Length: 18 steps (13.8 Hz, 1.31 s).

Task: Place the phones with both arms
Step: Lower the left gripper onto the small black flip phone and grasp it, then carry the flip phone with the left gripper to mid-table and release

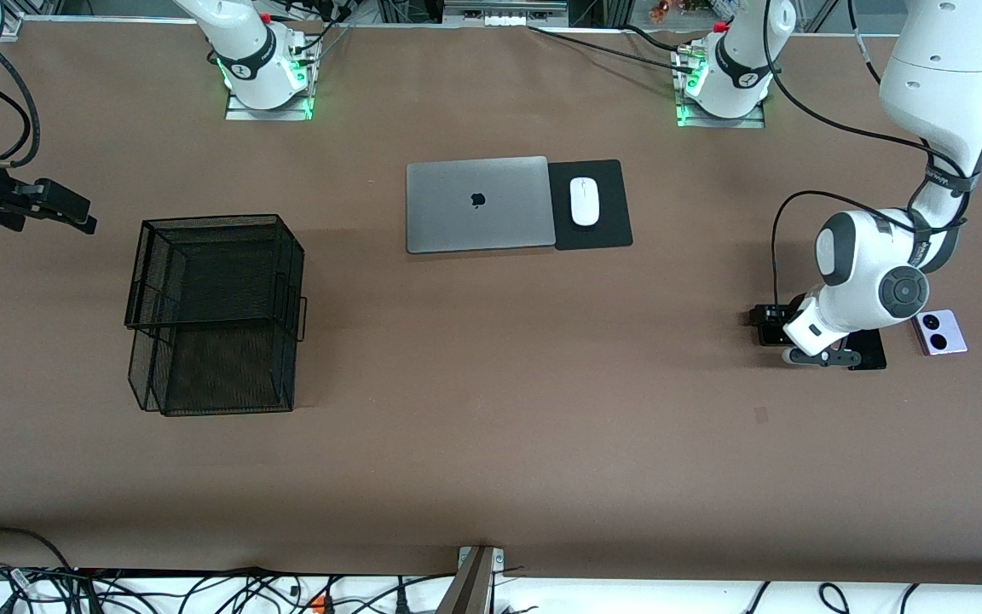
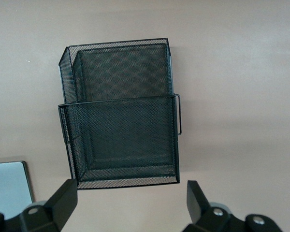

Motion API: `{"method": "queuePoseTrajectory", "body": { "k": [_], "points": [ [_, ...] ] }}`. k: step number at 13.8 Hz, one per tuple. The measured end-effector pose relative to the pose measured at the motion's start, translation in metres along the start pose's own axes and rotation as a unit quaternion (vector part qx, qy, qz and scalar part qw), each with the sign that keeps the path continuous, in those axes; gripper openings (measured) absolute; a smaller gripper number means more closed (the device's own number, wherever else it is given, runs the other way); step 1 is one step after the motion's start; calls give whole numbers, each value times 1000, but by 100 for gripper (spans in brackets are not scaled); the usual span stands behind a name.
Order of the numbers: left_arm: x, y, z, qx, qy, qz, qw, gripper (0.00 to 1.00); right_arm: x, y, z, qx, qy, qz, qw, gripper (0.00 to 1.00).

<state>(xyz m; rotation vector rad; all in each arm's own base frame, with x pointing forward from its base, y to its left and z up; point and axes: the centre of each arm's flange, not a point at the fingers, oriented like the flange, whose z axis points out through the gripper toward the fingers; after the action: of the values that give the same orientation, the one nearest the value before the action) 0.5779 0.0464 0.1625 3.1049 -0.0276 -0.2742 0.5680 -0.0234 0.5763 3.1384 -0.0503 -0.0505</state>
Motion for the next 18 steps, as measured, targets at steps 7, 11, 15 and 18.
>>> {"method": "queuePoseTrajectory", "body": {
  "k": [7,11,15,18],
  "points": [
    [16,18,-37,-5,4,14,1000,80,0,-3,0,0,2,-3,1000,100],
    [41,86,-122,-18,7,31,999,80,0,-4,0,0,2,-4,1000,100],
    [44,215,-139,-27,21,51,998,80,1,-5,0,0,3,-5,1000,100],
    [40,342,-112,-40,27,64,997,80,1,-5,-1,0,4,-5,1000,100]
  ]
}}
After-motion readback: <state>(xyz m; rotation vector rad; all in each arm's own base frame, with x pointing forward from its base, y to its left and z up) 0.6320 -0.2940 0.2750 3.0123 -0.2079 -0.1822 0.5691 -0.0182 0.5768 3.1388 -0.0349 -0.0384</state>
